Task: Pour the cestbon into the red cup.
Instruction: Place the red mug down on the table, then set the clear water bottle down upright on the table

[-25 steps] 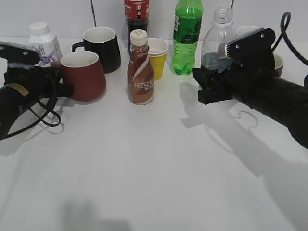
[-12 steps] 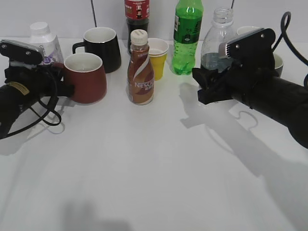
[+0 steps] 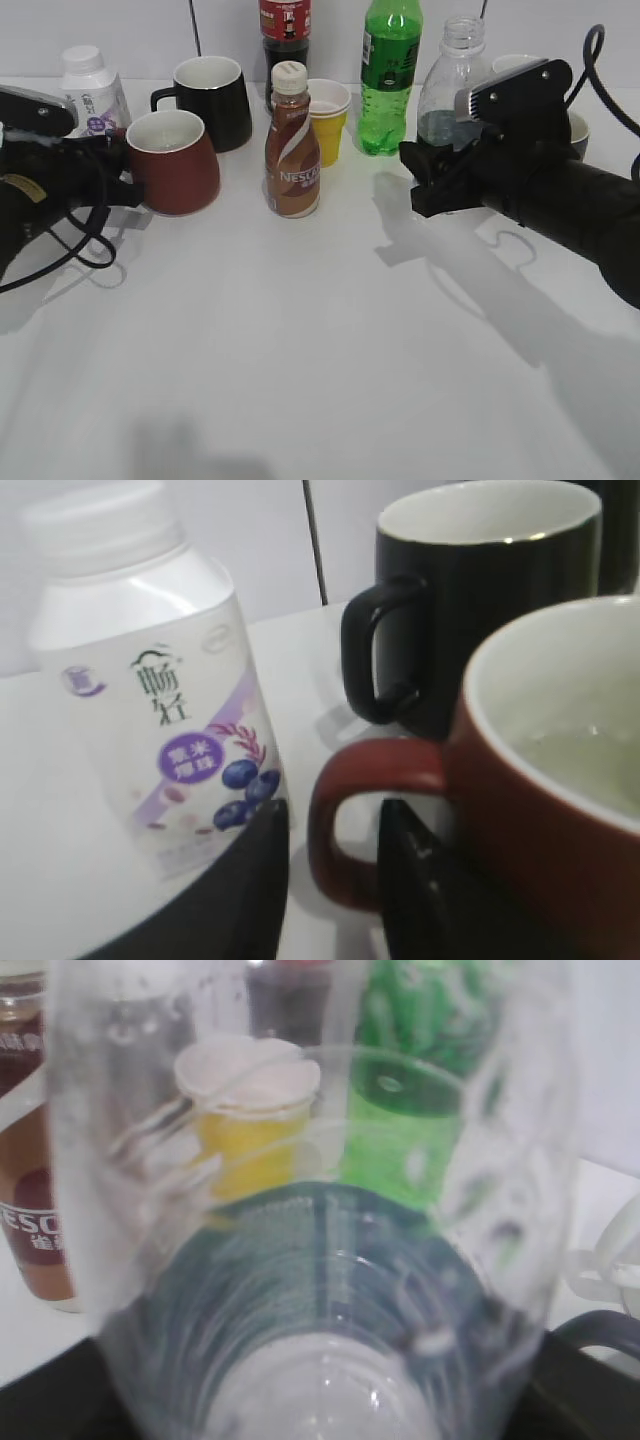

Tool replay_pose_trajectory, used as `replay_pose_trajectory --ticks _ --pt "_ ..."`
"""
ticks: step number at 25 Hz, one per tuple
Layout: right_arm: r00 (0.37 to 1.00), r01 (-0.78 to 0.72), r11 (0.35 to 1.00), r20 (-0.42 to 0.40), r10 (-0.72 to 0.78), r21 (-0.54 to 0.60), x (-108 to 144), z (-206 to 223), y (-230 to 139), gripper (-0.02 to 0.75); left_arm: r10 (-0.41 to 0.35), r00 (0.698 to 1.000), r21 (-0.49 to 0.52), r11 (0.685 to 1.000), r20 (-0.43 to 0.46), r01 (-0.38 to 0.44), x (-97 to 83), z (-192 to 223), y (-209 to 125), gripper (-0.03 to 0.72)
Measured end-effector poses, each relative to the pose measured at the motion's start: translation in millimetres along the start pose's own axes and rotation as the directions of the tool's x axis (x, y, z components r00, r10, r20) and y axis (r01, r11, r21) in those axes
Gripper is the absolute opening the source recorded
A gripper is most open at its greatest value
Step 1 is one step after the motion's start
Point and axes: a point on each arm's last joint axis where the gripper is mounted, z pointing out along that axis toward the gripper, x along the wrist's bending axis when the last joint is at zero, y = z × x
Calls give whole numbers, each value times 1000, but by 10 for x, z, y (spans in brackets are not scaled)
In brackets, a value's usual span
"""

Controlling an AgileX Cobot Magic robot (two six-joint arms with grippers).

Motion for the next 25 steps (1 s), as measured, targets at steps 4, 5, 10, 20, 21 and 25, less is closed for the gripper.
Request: replay_pose_trajectory --ticks 4,5,10,20,21,25 --pt "1000 0 1000 1 0 -6 -2 10 17 459 1 1000 14 1000 1 -1 10 -195 105 238" --pt "1000 1 1000 1 -1 -13 -5 21 35 459 1 1000 17 1000 1 -1 11 -256 124 238" --pt "1000 -5 1000 2 5 -22 -14 201 36 459 1 1000 13 1000 -1 -1 25 -564 271 238" --pt "993 -116 993 -4 116 25 6 404 -228 459 -37 999 50 998 11 36 -32 -1028 640 238" --pt "993 -116 993 -5 116 31 8 411 -253 459 -52 999 39 998 4 52 -25 -1077 696 238" --pt "994 -106 993 -20 107 58 31 434 -347 459 -83 996 23 996 -7 84 7 -1262 856 238"
